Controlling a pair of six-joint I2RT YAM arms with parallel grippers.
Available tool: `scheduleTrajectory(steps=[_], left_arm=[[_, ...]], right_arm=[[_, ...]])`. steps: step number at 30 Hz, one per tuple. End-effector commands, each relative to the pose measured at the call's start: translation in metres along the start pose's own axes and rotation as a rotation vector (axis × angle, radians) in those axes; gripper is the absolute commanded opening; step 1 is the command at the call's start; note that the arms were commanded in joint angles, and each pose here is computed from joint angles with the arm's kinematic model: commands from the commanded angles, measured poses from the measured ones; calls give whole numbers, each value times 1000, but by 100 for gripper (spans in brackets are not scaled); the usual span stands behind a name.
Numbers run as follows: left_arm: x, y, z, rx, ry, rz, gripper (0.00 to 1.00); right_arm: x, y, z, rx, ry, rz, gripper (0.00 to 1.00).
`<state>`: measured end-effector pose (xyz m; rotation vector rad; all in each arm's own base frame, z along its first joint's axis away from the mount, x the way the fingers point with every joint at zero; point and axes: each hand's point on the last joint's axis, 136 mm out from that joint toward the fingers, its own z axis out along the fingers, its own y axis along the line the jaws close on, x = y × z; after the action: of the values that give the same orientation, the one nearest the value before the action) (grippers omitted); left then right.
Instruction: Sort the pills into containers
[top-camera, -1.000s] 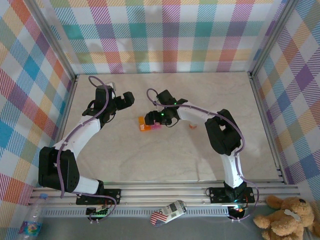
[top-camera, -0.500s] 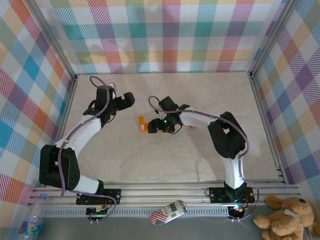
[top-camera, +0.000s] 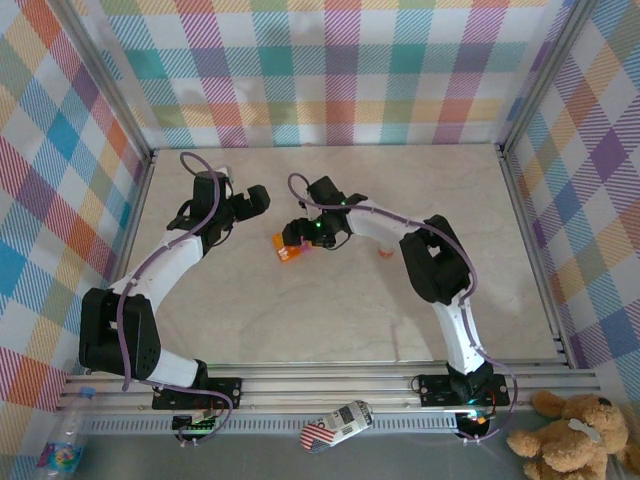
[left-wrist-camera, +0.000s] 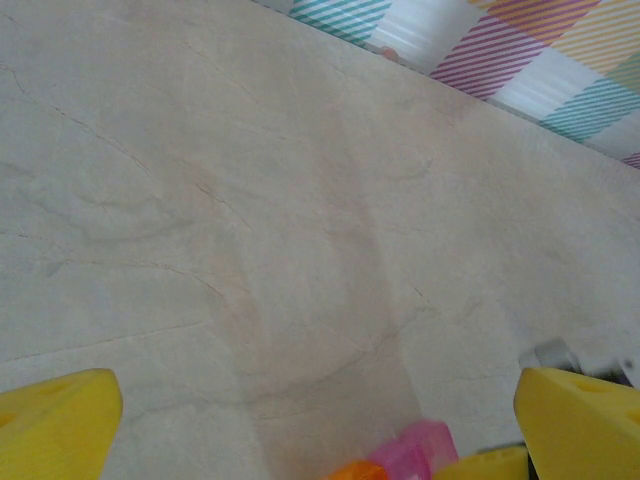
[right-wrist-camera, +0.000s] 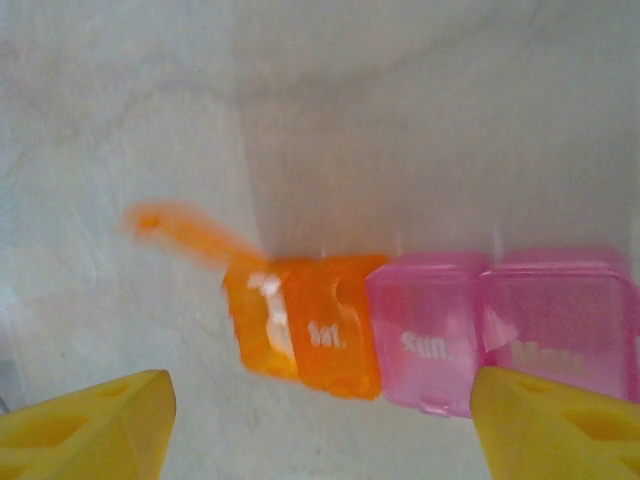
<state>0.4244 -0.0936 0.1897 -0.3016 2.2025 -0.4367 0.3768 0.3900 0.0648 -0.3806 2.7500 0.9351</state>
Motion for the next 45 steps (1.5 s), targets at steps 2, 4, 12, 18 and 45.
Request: scheduleTrajectory(steps=[2, 4, 12, 18, 45], left_arm=[[-10, -2, -2, 22, -24, 6, 100], [-10, -2, -2, 22, -24, 9, 100], [-7, -2, 2, 24, -13, 7, 100], [-6, -2, 5, 26, -6, 9, 100], [63, 3, 76, 39, 406, 35, 78]], right_arm=[[-14, -15, -8, 18, -14, 31, 78], [-17, -10, -18, 5, -31, 14, 78], [-23, -1, -53, 9, -100, -25, 78], [-36, -11, -62, 46, -132, -12, 78], [-48, -86, -29, 328, -56, -55, 65]])
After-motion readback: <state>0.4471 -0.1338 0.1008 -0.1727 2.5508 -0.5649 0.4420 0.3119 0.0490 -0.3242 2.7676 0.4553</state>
